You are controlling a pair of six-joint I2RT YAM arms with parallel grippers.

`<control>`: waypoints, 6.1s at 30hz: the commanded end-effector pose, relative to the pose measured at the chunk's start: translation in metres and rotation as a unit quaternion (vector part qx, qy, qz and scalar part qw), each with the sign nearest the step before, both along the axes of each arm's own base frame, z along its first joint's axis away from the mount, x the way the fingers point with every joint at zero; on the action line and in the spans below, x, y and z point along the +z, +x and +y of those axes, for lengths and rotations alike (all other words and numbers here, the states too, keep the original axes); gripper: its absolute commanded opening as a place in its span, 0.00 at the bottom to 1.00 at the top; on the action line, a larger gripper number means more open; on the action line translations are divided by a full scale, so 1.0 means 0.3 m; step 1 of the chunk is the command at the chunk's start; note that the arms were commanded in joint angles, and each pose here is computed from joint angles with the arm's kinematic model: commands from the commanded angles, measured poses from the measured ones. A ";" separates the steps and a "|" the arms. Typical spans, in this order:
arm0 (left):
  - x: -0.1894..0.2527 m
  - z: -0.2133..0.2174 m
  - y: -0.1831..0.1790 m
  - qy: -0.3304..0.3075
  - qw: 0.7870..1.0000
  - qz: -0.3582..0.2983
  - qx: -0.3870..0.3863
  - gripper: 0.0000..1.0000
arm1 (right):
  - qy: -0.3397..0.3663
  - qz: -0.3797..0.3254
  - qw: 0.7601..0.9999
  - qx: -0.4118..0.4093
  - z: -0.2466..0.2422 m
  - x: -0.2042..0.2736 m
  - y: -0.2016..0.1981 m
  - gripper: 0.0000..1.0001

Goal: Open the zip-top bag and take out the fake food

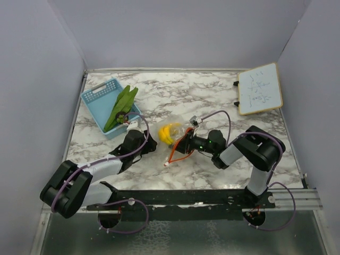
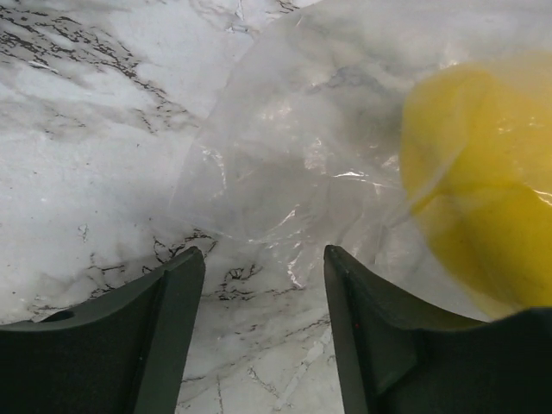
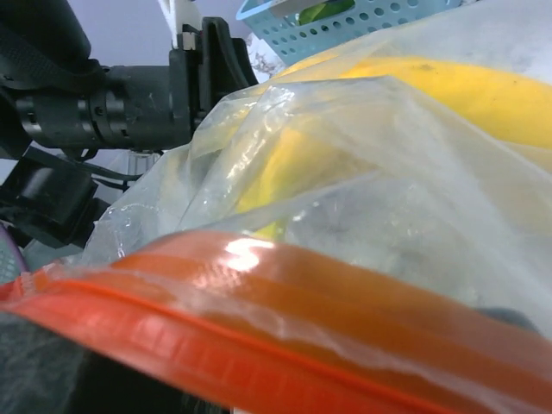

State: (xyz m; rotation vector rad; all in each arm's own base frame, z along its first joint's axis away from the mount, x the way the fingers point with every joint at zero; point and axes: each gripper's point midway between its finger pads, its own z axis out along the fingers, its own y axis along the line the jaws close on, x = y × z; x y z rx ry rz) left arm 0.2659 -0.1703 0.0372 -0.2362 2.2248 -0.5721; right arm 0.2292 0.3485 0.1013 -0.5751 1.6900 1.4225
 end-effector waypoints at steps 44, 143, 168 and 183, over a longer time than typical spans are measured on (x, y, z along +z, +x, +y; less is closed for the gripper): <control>0.155 -0.064 0.138 -0.103 0.987 -0.097 -0.074 0.83 | -0.145 -0.041 0.988 0.015 -0.134 0.150 -0.091 0.11; 0.563 0.076 0.047 -0.164 0.957 -0.239 -0.004 0.75 | 0.012 -0.166 0.986 -0.012 -0.022 0.659 0.216 0.09; 0.858 0.428 -0.095 -0.060 0.936 -0.279 0.206 0.70 | -0.109 -0.250 0.959 0.080 0.785 0.219 0.523 0.09; 0.735 0.400 -0.081 -0.040 0.956 -0.219 0.191 0.74 | -0.063 -0.271 0.958 0.070 0.890 0.213 0.568 0.71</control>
